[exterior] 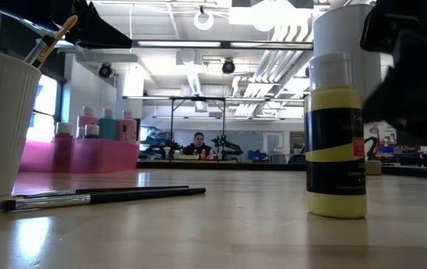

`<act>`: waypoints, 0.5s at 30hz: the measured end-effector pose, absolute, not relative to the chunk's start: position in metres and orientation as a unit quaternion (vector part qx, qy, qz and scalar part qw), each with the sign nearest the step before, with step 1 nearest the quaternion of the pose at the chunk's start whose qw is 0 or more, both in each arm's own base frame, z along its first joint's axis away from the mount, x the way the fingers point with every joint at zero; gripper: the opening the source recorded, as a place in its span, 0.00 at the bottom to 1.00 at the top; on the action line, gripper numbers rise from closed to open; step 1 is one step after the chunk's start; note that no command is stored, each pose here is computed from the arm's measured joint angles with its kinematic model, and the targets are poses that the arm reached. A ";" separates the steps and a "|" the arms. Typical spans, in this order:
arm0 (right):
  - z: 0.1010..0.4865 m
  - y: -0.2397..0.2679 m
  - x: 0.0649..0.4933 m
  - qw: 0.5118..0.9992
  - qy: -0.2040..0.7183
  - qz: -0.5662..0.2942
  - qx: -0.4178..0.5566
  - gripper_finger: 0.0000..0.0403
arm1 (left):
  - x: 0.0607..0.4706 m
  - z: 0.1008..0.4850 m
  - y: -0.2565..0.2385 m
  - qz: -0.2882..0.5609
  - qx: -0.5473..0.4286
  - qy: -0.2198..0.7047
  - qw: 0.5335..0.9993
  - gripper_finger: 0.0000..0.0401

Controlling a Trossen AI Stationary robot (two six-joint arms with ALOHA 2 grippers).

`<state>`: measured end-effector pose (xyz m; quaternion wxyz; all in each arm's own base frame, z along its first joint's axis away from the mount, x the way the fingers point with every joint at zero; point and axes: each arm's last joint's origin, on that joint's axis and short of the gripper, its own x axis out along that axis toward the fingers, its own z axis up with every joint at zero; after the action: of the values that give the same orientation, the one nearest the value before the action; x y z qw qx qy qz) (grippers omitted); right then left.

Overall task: Pick & Place Paint Supplies
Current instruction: Put the small yellow paint bottle into the pink bin

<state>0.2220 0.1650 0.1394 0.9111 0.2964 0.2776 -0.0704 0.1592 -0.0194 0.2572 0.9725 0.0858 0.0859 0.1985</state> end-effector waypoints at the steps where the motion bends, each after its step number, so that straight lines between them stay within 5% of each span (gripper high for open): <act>1: 0.135 0.170 0.225 0.905 0.291 -0.067 0.302 0.01 | 0.159 0.257 -0.019 0.199 0.086 0.086 0.973 0.24; 9: 0.107 0.204 0.238 0.847 0.365 -0.055 0.382 0.01 | 0.159 0.257 -0.019 0.199 0.085 0.086 0.973 0.24; 15: 0.103 0.227 0.256 0.849 0.339 -0.023 0.405 0.01 | 0.159 0.257 -0.019 0.199 0.084 0.086 0.973 0.24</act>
<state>0.2561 0.2270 0.1031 0.8489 0.4046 0.3394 -0.0229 0.1592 -0.0194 0.2573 0.9727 0.0843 0.0856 0.1986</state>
